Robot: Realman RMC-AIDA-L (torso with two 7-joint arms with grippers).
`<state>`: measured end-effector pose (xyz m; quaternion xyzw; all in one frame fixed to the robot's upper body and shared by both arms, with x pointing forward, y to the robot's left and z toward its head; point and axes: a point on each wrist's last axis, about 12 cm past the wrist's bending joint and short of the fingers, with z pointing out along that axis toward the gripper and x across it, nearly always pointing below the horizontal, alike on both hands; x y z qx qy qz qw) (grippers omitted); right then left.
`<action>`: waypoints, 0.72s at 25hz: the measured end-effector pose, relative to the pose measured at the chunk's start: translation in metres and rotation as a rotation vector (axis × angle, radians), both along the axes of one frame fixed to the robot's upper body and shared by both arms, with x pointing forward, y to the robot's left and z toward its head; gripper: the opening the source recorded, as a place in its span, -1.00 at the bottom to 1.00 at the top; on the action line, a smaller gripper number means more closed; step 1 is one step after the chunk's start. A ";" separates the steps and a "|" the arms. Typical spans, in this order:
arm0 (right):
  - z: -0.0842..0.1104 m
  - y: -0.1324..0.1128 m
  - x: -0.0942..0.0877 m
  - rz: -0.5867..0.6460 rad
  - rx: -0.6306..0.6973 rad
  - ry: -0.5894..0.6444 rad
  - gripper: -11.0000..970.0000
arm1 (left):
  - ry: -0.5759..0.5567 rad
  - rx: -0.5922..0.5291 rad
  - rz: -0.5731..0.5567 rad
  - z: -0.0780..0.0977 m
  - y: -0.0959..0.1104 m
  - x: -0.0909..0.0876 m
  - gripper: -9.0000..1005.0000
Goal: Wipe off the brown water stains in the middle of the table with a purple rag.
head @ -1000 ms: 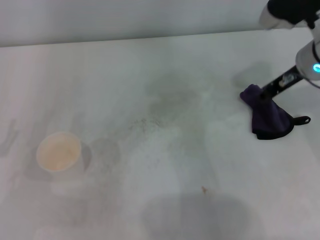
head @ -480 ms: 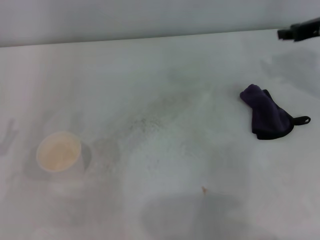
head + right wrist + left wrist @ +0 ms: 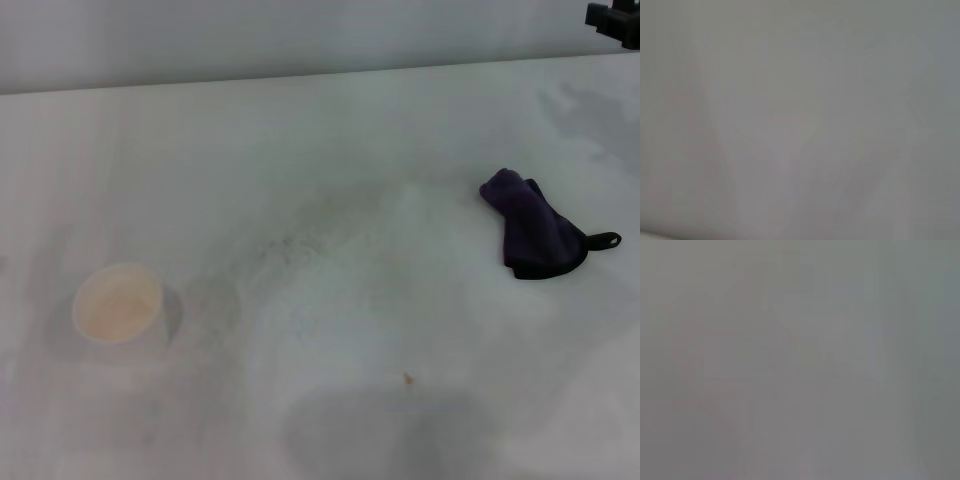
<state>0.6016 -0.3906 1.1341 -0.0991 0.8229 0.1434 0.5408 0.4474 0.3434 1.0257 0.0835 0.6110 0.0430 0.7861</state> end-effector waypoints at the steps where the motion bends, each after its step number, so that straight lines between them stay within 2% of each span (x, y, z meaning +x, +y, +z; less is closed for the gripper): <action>1: -0.004 -0.001 -0.002 -0.005 0.017 -0.026 -0.19 | 0.000 -0.004 0.008 0.000 0.001 0.000 0.78; 7: -0.030 -0.006 -0.021 -0.070 0.075 -0.200 -0.19 | 0.004 -0.019 0.029 -0.001 0.002 0.000 0.78; 13: -0.060 0.003 -0.047 -0.122 0.082 -0.348 -0.19 | 0.008 -0.022 0.030 -0.001 0.002 0.000 0.78; 18: -0.080 0.015 -0.073 -0.161 0.021 -0.466 -0.19 | 0.009 -0.019 0.035 -0.002 0.004 -0.002 0.78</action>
